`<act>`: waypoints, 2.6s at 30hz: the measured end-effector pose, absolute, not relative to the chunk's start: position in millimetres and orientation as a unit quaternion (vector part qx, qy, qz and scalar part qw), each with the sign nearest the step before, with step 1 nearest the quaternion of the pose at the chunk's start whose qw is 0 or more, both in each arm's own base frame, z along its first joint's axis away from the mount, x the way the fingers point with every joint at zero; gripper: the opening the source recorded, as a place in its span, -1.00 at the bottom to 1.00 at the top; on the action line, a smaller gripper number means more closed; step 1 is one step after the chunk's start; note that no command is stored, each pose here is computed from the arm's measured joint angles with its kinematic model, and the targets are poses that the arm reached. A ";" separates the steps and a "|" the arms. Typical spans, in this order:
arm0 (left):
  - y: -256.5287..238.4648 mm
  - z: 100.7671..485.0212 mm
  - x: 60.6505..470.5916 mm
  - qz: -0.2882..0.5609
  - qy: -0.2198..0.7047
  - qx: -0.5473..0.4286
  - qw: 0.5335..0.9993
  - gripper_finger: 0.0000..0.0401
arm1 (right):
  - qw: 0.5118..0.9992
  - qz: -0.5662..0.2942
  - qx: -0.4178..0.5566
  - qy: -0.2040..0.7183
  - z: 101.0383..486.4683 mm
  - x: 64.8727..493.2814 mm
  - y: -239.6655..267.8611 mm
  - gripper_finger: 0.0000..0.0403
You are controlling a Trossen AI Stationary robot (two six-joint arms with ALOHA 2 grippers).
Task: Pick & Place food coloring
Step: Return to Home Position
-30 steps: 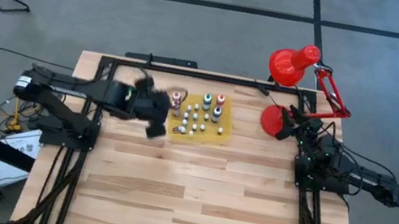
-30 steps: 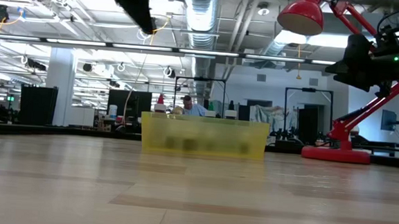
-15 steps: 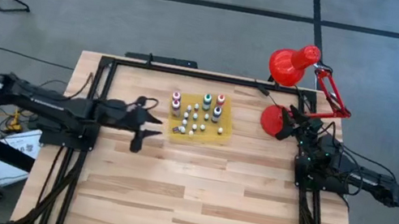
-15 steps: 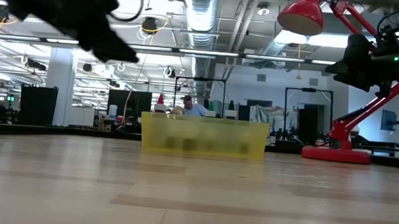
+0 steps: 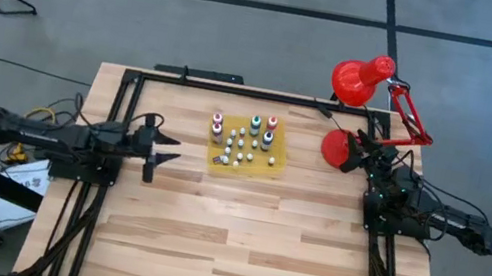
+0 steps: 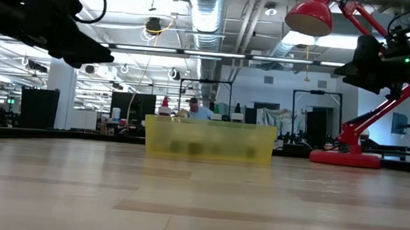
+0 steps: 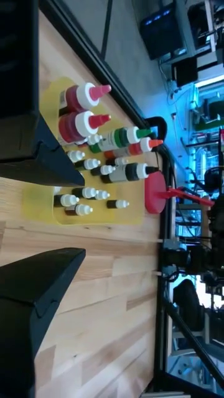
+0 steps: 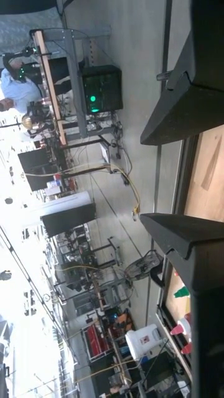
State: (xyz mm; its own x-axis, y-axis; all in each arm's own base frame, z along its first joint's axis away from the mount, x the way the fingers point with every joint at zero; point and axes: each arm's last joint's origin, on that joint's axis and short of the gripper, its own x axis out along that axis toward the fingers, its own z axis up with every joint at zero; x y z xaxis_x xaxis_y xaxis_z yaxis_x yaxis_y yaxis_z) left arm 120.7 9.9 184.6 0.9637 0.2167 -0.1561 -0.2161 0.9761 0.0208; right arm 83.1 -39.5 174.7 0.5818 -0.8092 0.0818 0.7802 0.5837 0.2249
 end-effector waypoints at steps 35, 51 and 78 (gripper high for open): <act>8.8 183.3 95.2 0.109 0.075 0.002 0.991 -0.18 | 0.885 -0.449 0.083 -0.088 174.7 83.1 -39.5 -0.09; 8.8 176.3 85.2 0.114 0.099 0.006 0.988 -0.18 | 0.886 -0.449 0.083 -0.088 174.7 83.1 -39.5 -0.09; 8.6 164.8 86.9 0.110 0.147 0.009 0.983 -0.18 | 0.886 -0.449 0.083 -0.088 174.7 83.1 -39.5 -0.09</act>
